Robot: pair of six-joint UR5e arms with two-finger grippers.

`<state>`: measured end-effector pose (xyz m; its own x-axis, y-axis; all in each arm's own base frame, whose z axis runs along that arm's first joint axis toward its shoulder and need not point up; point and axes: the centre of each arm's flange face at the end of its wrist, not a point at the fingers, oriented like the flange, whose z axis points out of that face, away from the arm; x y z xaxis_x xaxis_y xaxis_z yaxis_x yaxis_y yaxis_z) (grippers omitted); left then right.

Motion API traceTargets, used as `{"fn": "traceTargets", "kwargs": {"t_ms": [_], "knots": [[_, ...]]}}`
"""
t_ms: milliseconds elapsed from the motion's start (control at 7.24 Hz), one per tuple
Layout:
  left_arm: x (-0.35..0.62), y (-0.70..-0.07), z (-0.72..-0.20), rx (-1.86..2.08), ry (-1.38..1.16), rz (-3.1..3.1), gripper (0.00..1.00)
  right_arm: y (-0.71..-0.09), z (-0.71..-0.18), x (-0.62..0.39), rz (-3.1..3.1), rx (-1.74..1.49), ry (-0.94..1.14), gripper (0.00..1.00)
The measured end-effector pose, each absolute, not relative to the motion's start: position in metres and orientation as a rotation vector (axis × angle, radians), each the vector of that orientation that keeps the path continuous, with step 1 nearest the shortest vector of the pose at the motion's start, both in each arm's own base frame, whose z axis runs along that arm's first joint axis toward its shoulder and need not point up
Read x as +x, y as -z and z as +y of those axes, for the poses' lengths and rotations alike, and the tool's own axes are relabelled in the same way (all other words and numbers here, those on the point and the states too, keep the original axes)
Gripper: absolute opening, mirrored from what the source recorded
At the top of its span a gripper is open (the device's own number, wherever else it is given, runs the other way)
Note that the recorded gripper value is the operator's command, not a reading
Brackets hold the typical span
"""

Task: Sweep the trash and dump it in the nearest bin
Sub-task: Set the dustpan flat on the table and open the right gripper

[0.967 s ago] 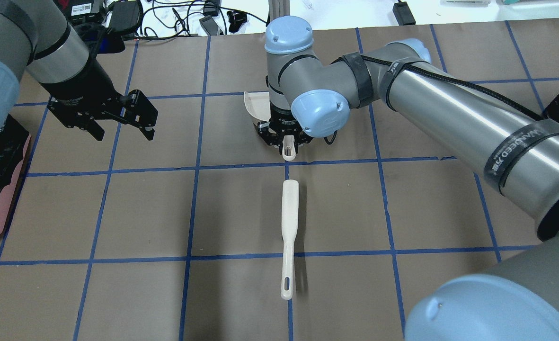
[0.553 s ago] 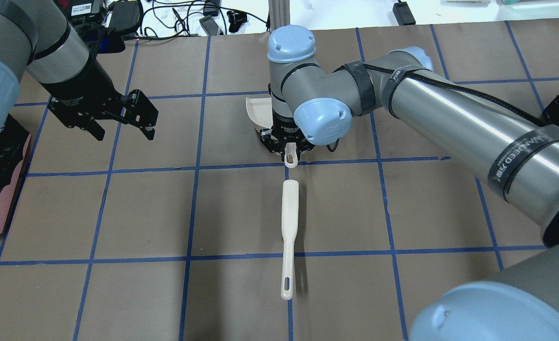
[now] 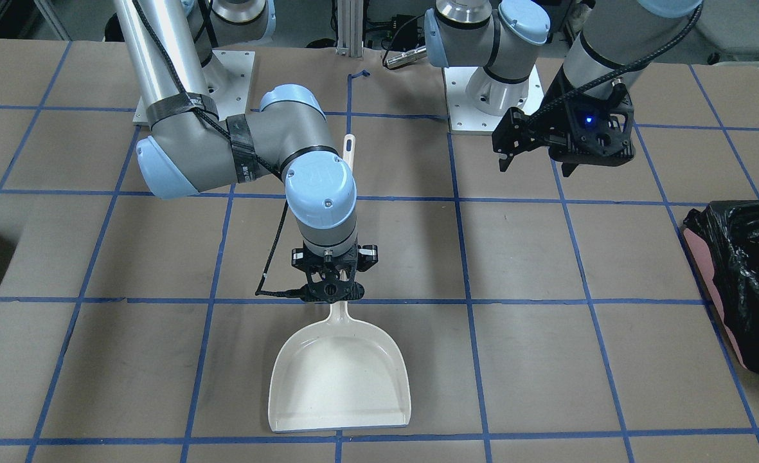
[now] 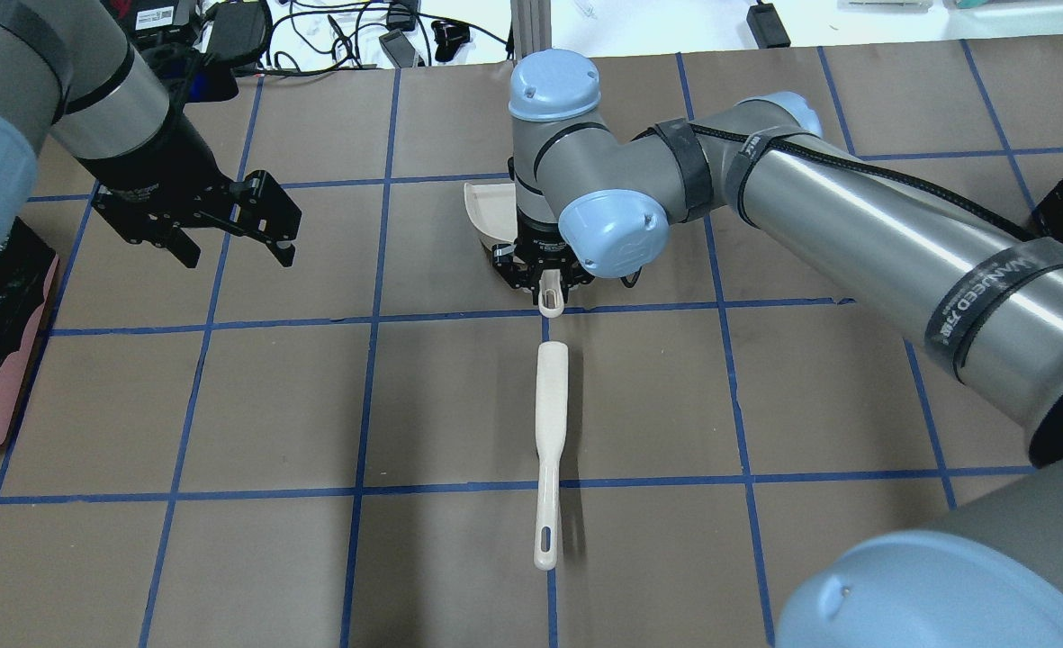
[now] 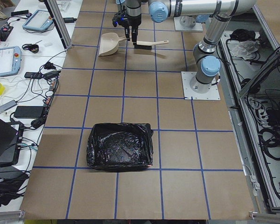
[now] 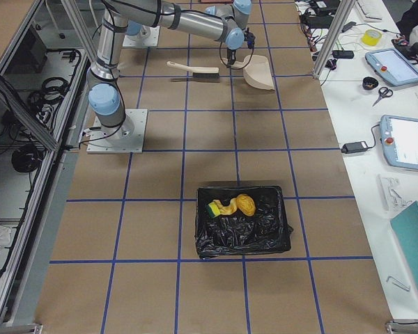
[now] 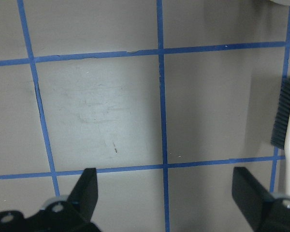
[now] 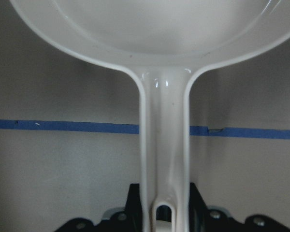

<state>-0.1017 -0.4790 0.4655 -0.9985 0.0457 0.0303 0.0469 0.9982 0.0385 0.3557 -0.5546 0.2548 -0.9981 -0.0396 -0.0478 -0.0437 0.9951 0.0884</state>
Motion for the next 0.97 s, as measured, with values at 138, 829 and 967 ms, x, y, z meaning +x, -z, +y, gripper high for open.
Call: {"fn": "traceTargets", "kwargs": {"t_ms": [138,829,967], "knots": [[-0.1020,-0.4653,-0.4789,-0.073,0.061,-3.111,1.00,-0.2546,-0.5570,0.3564,3.088,-0.067,-0.109,0.00],[-0.1032,-0.4686,-0.4790,-0.082,0.041,-3.112,1.00,-0.2575,-0.5562,0.3555,3.093,-0.049,-0.103,0.00],[-0.1034,-0.4693,-0.4791,-0.081,0.037,-3.113,1.00,-0.2564,-0.5558,0.3554,3.094,-0.047,-0.106,0.00]]}}
